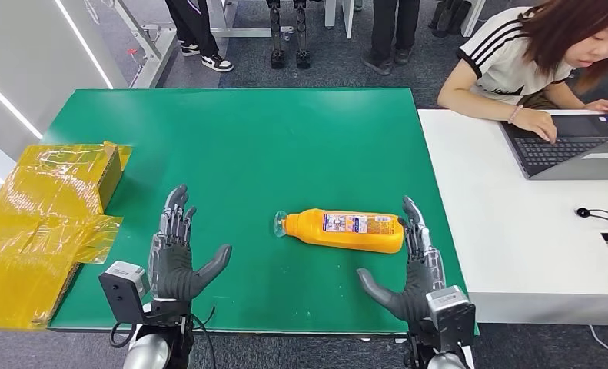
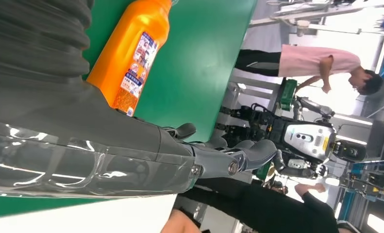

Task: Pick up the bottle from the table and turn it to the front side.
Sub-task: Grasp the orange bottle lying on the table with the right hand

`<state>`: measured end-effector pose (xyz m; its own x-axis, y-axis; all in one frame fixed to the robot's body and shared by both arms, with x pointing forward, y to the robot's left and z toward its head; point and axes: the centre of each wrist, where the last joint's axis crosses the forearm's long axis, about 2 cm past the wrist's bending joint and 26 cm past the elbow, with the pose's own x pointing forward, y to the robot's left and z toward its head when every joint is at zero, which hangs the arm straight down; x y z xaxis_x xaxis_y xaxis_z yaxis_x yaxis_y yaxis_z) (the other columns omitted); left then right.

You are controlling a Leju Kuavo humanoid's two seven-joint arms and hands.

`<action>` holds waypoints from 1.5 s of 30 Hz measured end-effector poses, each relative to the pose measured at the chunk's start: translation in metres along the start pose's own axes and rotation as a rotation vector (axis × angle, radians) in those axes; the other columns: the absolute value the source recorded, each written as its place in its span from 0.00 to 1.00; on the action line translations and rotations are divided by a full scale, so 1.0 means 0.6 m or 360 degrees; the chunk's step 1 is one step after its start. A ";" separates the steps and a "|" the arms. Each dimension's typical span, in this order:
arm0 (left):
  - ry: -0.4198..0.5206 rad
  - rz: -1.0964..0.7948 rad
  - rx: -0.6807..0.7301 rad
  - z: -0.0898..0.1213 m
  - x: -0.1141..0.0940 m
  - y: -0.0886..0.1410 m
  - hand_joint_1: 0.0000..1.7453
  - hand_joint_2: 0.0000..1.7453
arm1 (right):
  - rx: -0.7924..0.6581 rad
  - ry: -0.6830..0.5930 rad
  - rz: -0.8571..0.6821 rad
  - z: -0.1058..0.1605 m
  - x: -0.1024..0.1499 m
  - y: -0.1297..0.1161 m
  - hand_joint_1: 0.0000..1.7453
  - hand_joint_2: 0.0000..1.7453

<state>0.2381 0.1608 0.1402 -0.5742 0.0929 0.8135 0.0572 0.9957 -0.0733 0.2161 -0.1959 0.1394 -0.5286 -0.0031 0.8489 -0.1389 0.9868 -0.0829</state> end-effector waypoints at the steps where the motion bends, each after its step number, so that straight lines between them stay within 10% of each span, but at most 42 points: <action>1: -0.0002 0.0000 -0.0007 0.000 0.000 -0.001 0.00 1.00 | 0.0016 0.0007 0.0075 -0.002 -0.002 -0.002 0.00 1.00; 26: 0.0023 0.0097 -0.0245 -0.021 -0.030 -0.035 0.00 1.00 | 0.1037 0.0834 0.0914 -0.231 -0.158 -0.099 0.00 1.00; 45: 0.0185 0.0238 -0.0332 -0.051 -0.049 -0.046 0.00 1.00 | 0.1827 0.1399 0.1449 -0.319 -0.163 -0.130 0.00 1.00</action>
<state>0.2784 0.1305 0.1359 -0.4497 0.2255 0.8643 0.3080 0.9474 -0.0869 0.4390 -0.2414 0.1625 -0.2409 0.9241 0.2965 -0.7701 0.0040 -0.6379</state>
